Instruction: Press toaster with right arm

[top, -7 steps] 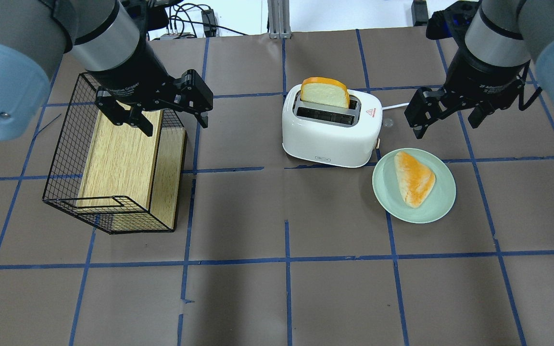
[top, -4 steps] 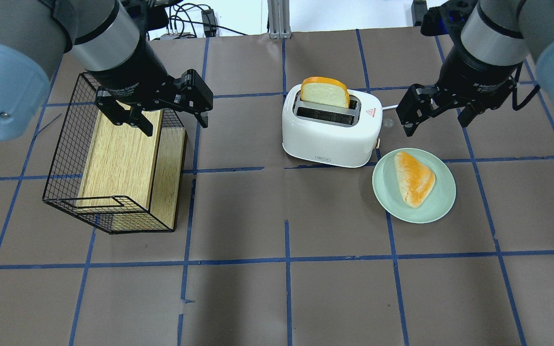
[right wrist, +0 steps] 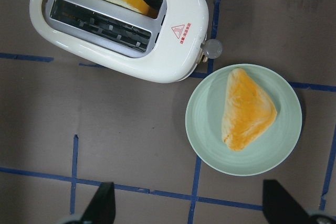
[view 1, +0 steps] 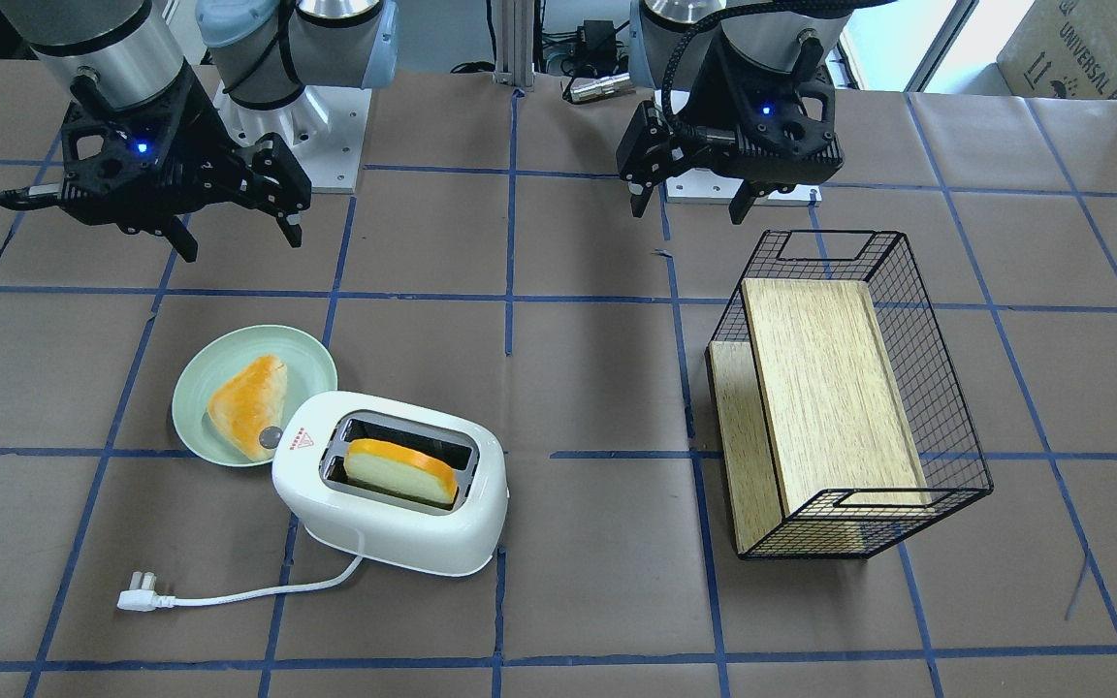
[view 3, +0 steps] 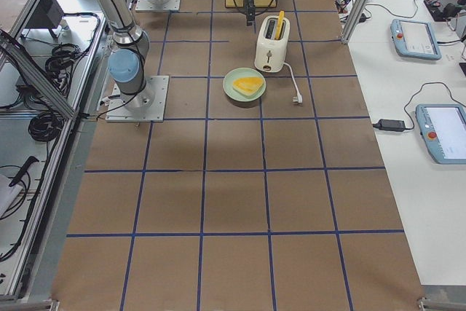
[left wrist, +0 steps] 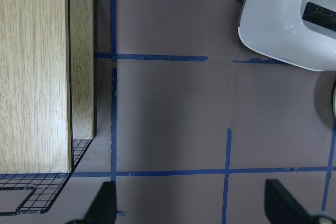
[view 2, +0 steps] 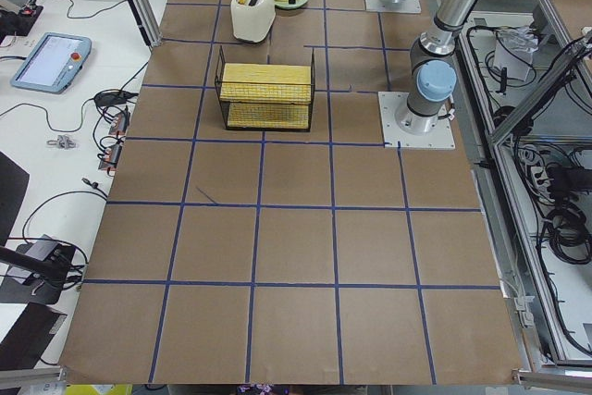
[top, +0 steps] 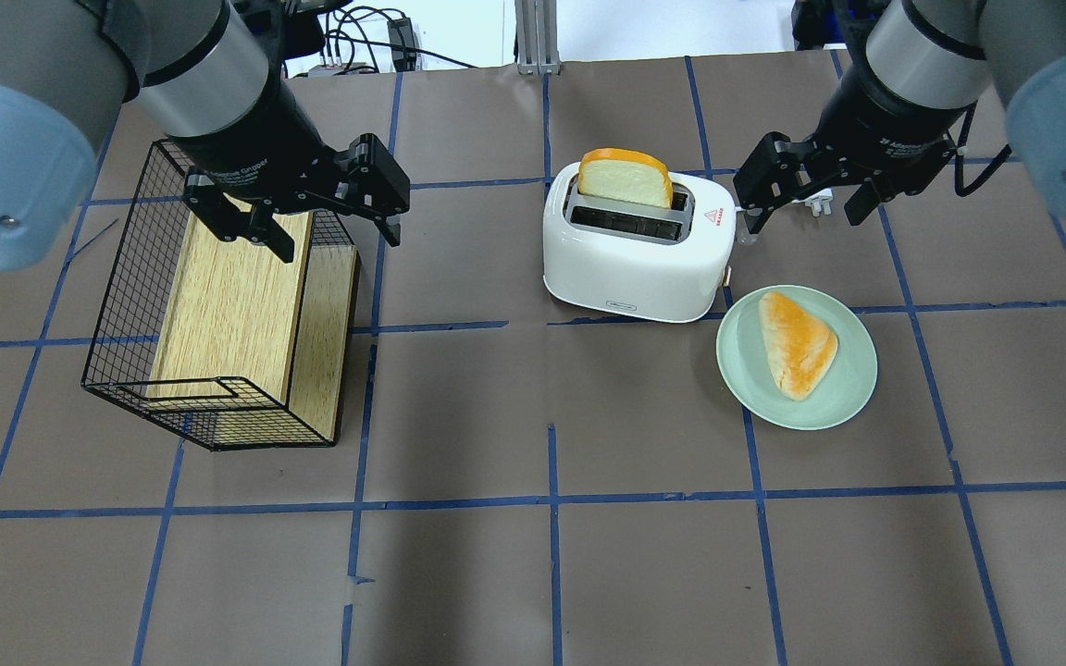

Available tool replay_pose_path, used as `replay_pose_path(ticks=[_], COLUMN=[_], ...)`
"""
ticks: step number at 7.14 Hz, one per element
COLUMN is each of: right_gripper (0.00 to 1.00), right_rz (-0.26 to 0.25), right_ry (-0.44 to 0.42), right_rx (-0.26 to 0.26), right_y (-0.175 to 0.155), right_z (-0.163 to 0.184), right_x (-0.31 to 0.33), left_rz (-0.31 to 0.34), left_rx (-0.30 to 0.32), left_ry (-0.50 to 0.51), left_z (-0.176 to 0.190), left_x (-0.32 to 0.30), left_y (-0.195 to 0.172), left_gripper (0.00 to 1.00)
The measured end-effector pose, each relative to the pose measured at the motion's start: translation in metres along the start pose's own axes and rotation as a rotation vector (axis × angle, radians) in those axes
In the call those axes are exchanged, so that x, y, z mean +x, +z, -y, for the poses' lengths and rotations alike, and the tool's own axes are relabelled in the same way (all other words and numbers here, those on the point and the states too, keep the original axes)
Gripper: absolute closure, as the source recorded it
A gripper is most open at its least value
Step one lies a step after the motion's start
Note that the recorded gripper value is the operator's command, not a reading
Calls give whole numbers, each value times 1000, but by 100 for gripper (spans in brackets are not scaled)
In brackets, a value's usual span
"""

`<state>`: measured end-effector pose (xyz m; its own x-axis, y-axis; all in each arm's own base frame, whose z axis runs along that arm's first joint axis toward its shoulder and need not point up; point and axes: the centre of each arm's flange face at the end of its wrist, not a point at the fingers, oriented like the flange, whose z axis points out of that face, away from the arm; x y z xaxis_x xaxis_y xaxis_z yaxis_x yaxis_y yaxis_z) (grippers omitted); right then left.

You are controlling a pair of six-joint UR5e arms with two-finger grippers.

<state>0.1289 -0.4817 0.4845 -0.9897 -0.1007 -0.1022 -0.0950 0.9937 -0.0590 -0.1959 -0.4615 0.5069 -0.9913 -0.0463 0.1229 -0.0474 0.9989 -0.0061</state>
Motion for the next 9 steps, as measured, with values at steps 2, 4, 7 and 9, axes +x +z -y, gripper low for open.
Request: replay_pose_path(ticks=[2,4,7,9], right_gripper=[0,0,0,0], right_rz=[-9,-10,-8,-8], right_ry=[20,23,24,24], right_rx=[7,6,2,0], right_y=[-6,-7,-6,-5], right_z=[3,4,3,2], right_x=[1,1,1,1], left_rz=[0,0,0,0], left_rx=[0,0,1,1], left_ry=[0,0,0,0], left_z=[0,0,0,0], left_x=[0,0,0,0], left_y=[0,0,-1,0], left_gripper=[0,0,0,0])
